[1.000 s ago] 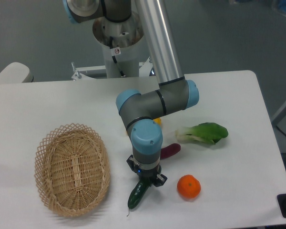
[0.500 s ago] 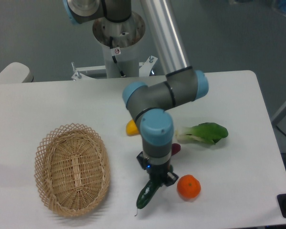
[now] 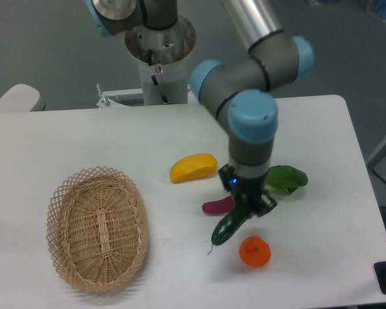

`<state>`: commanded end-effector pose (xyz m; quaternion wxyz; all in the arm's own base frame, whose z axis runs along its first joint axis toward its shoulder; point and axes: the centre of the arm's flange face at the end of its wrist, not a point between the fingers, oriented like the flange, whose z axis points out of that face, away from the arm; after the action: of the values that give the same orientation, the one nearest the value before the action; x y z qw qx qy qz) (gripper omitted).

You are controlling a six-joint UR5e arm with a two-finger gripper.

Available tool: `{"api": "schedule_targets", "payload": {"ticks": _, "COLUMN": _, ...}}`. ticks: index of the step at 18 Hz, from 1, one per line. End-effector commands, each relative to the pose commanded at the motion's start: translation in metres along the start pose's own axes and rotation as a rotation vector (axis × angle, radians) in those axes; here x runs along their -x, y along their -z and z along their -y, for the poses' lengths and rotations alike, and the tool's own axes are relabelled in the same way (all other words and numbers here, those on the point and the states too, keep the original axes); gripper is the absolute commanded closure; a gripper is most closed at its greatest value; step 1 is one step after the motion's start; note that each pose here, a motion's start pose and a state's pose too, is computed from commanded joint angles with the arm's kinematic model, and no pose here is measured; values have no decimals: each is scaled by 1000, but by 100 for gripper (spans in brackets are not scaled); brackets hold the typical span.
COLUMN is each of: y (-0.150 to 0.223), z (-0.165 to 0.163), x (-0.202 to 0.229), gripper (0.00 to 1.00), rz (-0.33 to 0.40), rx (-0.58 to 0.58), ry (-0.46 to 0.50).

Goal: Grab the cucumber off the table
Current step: 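Lift the cucumber and carry it toward the bok choy, then hold the cucumber raised beside the bok choy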

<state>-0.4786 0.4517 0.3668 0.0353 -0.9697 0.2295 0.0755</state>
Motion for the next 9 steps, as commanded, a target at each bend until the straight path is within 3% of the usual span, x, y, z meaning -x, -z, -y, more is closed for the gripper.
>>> {"api": "schedule_targets", "payload": {"ticks": 4, "y": 3, "z": -47, "x": 11, "gripper": 74, "rz": 5, "rx": 9, "ry": -52}}
{"api": "schedule_targets", "payload": {"ticks": 9, "y": 4, "z": -67, "x": 15, "gripper": 74, "rz": -4, "rx": 13, "ry": -81}}
